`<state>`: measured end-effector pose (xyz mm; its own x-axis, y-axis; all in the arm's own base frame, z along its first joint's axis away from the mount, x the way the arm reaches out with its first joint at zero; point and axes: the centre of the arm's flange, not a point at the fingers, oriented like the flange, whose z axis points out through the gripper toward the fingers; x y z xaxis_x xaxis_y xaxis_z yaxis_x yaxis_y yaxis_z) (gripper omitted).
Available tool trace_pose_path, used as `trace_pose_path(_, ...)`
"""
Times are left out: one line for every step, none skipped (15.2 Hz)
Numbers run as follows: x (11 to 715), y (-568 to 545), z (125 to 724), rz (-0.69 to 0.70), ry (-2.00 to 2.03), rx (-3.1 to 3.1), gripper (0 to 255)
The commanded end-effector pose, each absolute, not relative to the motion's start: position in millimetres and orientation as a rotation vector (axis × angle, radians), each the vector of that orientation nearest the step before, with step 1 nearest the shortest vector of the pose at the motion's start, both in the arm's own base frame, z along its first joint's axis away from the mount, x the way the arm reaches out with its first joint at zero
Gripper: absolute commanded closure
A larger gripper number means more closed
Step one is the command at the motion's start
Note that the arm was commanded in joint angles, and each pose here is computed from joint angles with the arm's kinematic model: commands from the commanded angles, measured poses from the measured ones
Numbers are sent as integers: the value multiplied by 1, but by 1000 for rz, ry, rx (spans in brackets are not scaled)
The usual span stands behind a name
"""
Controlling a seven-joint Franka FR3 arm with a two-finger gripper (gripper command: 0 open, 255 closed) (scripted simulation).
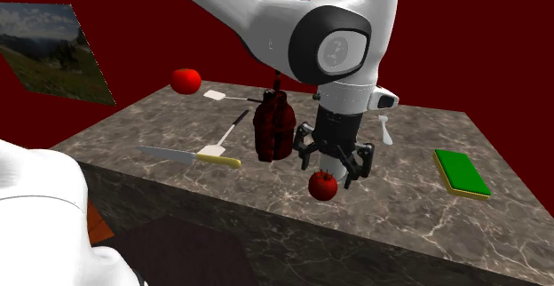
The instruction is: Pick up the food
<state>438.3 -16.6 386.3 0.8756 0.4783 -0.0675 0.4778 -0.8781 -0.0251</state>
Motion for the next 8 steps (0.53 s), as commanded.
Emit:
trace_pose_path(439, -16, 373, 115, -777, -3033, 0)
trace_pose_path(439, -16, 368, 115, -777, -3033, 0)
trace_pose_path(439, -16, 363, 115, -777, -3033, 0)
trace_pose_path(439, -16, 360, 115, -777, -3033, 0)
trace_pose_path(439, -16, 360, 115, -777, -3033, 0)
trace_pose_path(437, -18, 360, 115, -777, -3033, 255)
trace_pose_path(437, -22, 362, 114, -777, -3032, 255)
trace_pose_path(439, -18, 362, 115, -777, -3033, 255)
